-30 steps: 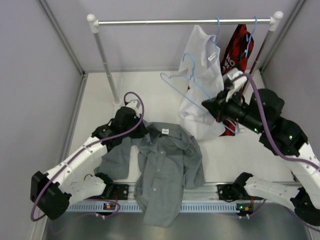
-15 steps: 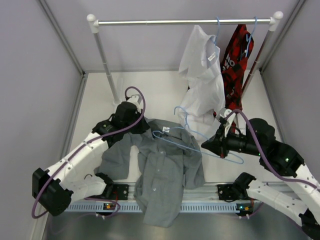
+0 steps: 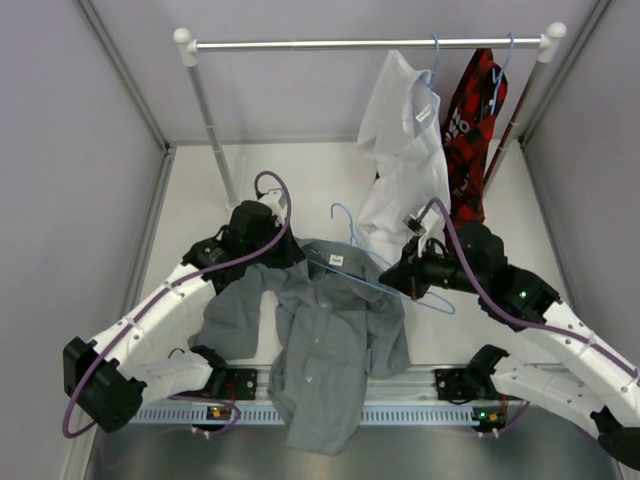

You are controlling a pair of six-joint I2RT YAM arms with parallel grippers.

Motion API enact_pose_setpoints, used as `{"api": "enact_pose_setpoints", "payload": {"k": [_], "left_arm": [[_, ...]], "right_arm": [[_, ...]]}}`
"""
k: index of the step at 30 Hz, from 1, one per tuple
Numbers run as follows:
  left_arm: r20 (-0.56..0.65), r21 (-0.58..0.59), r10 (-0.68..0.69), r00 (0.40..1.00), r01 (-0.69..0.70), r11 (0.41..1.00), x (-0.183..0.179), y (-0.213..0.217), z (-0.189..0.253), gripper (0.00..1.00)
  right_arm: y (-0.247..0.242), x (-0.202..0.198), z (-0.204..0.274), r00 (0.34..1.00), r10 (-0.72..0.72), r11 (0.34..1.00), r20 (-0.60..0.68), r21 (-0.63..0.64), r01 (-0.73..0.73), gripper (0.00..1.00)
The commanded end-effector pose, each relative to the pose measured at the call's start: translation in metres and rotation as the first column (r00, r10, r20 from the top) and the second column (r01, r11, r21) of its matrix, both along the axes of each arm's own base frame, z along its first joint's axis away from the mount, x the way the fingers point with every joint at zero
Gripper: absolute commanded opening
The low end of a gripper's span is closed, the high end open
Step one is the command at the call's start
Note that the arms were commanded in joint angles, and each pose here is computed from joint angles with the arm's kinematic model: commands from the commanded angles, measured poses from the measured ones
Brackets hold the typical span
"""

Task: Place the shirt on the hanger

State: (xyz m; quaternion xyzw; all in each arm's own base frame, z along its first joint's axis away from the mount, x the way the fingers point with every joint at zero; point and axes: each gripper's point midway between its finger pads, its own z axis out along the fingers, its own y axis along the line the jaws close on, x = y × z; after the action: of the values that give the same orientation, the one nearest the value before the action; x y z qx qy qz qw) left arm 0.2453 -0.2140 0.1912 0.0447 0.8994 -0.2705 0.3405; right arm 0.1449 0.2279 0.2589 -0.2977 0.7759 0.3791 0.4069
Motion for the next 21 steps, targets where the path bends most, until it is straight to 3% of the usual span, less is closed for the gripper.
{"api": "enact_pose_setpoints", "payload": {"k": [1,9,16,21], "left_arm": [[0.038,-0.059,-0.074,0.997,0.076,0.995,-0.003,-0.014,0.024,0.0],[0.064,-0.028,-0.093,0.994,0.095,0.995,-0.011,-0.004,0.035,0.0],[0.08,0.026,-0.142,0.987,0.14,0.99,-0.019,0.004,0.044,0.0],[0.091,0.001,-0.192,0.977,0.192,0.981,-0.029,0.001,0.053,0.0]], "right_arm": [[0.018,0.019,0.029,0.995,-0.006,0.992,0.097,0.123,-0.006,0.0],[0.05,0.016,0.009,0.974,0.131,0.956,0.183,0.238,-0.173,0.0],[0.065,0.012,-0.016,0.95,0.235,0.932,0.204,0.229,-0.28,0.0],[0.075,0.017,0.007,0.93,0.217,0.893,0.297,0.325,-0.312,0.0]]}}
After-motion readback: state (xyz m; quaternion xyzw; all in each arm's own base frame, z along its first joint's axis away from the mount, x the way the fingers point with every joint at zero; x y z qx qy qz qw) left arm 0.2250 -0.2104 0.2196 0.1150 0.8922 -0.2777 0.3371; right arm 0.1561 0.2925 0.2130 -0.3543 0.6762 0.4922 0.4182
